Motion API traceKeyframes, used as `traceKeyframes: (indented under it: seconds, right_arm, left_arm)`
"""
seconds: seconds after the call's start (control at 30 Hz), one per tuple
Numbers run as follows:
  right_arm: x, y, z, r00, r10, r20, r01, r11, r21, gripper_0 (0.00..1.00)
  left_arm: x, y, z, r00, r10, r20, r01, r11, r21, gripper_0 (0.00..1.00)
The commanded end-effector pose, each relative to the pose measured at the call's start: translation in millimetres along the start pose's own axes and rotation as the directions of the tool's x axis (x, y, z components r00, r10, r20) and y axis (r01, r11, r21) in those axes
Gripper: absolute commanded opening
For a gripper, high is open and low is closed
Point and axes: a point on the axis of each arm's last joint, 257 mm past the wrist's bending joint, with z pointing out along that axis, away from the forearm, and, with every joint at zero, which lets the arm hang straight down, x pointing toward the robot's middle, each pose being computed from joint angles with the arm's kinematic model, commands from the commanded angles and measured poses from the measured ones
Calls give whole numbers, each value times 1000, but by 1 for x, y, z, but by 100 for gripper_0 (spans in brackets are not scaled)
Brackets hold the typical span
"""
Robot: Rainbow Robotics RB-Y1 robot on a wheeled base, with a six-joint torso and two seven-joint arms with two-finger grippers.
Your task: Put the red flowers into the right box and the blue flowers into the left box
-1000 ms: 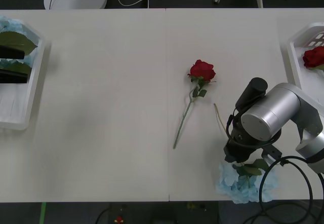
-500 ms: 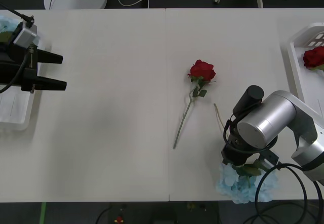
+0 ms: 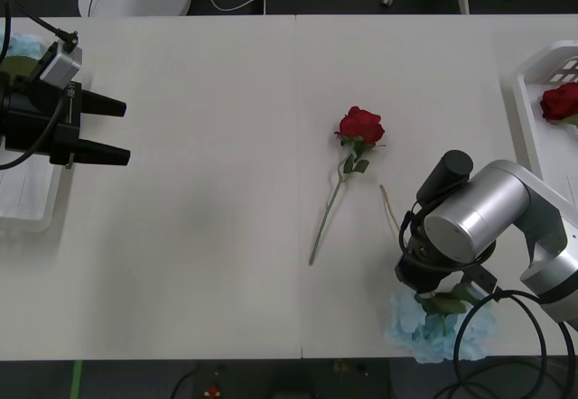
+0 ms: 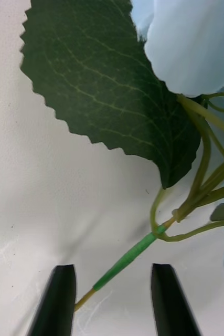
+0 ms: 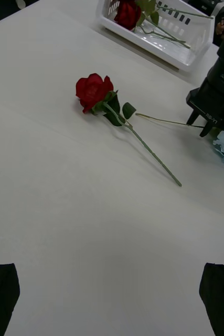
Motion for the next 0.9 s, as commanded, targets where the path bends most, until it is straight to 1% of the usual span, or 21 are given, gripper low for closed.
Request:
traceKeyframes:
  seconds: [0.03, 0.2, 0.4, 0.47, 0.5, 0.57, 0.6, 0.77, 0.9]
  right_arm:
    - [5, -8, 1, 999, -27, -21, 27, 999, 21, 25]
    - [0, -10, 3, 999, -34, -14, 35, 999, 24, 25]
    - [-1, -12, 6, 999, -40, -19, 40, 999, 25, 25]
    - [-1, -12, 6, 999, -40, -19, 40, 999, 27, 14]
    - [-1, -13, 6, 999, -39, -18, 40, 999, 28, 12]
    - [-1, -13, 6, 999, -46, -21, 46, 998, 30, 2]
    - [-1, -13, 6, 999, -44, -19, 44, 999, 30, 0]
    - [0, -8, 1, 997, -72, -27, 73, 997, 30, 0]
    - [10, 4, -11, 994, -93, -50, 95, 995, 25, 0]
  left_arm:
    - [-24, -7, 4, 999, 38, -11, -37, 999, 30, 100]
    - [-22, -6, 16, 998, 48, -36, -48, 999, 13, 100]
    - [-26, -9, 23, 997, 67, -32, -67, 998, 0, 100]
    - [-26, -9, 24, 997, 71, -33, -71, 997, 1, 100]
    - [-25, -9, 24, 997, 72, -35, -72, 997, 2, 100]
    - [-24, -10, 25, 997, 71, -37, -71, 997, 4, 100]
    - [-24, -10, 24, 997, 72, -40, -72, 997, 2, 100]
    - [-21, -7, 23, 997, 65, -41, -65, 998, -4, 100]
    - [-21, -7, 23, 997, 65, -41, -65, 998, -4, 100]
